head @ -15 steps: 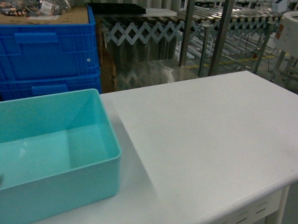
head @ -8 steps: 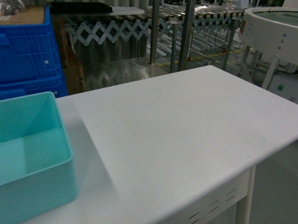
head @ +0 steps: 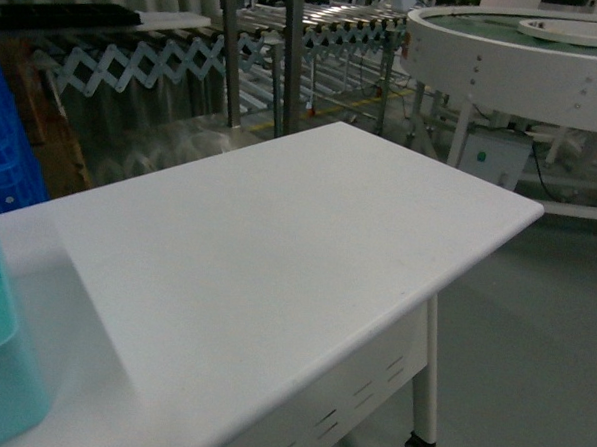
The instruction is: Pick red block from blue box to shelf
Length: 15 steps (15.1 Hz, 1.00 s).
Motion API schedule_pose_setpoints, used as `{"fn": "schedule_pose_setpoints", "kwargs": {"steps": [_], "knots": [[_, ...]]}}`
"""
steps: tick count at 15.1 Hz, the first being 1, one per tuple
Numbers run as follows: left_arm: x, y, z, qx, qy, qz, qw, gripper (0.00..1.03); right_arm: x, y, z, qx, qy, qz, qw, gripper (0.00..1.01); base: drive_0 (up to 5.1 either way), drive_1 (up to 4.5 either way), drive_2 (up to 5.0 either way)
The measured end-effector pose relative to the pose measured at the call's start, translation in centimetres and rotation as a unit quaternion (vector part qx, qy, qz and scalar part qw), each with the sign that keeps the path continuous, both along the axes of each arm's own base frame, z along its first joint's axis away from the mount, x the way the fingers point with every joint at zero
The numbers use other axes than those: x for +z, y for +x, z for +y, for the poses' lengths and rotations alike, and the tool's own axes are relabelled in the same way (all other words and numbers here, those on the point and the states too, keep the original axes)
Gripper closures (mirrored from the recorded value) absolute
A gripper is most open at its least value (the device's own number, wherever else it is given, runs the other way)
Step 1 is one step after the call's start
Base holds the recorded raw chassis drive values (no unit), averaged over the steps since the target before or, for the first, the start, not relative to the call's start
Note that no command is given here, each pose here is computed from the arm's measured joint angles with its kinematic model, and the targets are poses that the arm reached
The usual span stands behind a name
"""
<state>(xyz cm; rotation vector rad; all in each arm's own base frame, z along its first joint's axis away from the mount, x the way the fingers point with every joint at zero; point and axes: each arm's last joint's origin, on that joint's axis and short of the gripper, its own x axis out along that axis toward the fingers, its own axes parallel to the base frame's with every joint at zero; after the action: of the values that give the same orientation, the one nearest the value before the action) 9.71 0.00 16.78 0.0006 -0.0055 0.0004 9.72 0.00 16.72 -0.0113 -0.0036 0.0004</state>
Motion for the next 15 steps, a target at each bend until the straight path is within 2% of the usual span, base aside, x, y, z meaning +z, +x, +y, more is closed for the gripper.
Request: {"fn": "schedule_pose_setpoints", "kwargs": {"steps": [15], "knots": [[0.0,0.0,0.0,0.0,0.0,0.0,1.0,0.05,0.0,0.0,0.0,0.0,0.0,0.0,1.0,0.73,-1.4,-1.45,-1.4]]}}
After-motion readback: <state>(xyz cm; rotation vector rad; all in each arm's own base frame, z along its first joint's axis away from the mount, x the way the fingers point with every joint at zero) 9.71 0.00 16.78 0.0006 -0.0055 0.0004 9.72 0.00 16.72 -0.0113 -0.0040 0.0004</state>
